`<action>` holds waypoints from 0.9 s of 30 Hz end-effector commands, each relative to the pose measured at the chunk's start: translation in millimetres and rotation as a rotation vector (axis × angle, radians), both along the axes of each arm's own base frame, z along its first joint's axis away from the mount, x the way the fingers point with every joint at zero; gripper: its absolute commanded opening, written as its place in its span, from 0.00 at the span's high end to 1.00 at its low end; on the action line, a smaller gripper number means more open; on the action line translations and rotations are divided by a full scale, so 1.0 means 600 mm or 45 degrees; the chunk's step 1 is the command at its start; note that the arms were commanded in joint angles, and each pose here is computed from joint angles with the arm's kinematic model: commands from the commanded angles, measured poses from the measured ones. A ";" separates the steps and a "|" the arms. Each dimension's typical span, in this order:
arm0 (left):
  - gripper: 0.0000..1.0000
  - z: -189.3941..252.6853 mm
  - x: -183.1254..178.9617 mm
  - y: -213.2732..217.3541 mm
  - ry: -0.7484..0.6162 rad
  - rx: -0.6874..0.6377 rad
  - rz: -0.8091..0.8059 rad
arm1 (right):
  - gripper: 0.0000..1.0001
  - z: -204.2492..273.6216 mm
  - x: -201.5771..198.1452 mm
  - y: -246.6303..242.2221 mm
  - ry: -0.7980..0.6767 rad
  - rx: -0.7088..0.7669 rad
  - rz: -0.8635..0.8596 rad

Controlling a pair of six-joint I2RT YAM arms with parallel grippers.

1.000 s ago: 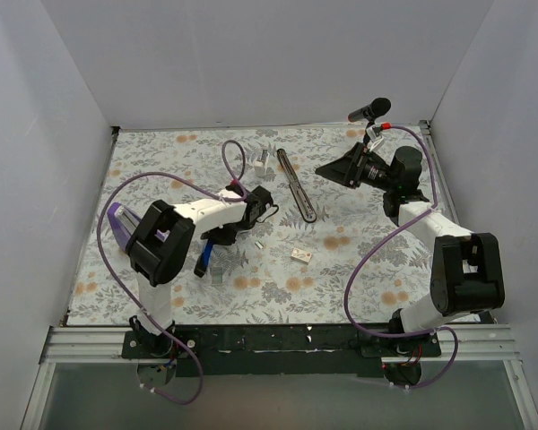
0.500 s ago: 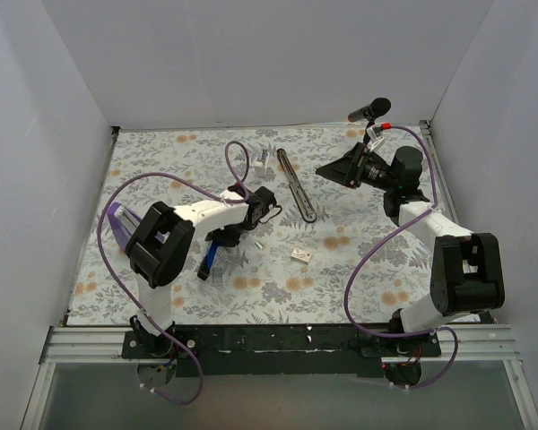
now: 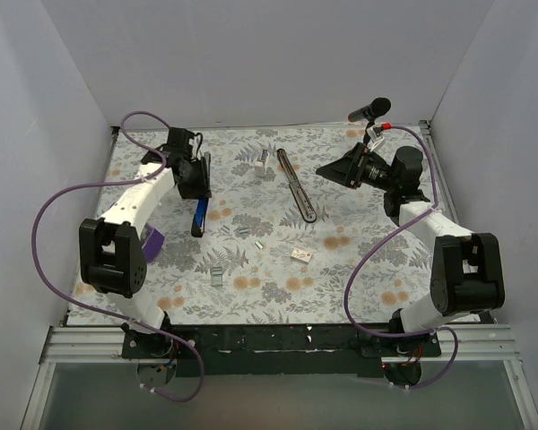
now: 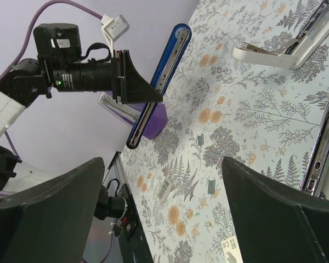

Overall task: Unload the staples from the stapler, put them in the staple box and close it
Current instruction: Place the stapler at the center of the board.

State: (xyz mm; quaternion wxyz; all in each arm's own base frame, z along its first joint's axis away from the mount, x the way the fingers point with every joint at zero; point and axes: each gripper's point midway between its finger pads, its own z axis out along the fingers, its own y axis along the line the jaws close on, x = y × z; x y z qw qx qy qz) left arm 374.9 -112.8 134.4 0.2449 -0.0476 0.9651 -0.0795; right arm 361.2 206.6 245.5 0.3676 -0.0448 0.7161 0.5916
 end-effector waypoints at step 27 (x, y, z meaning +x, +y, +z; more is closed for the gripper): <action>0.74 -0.082 0.225 -0.114 -0.073 -0.704 -0.388 | 0.02 0.044 -0.008 -0.003 -0.182 -0.041 0.024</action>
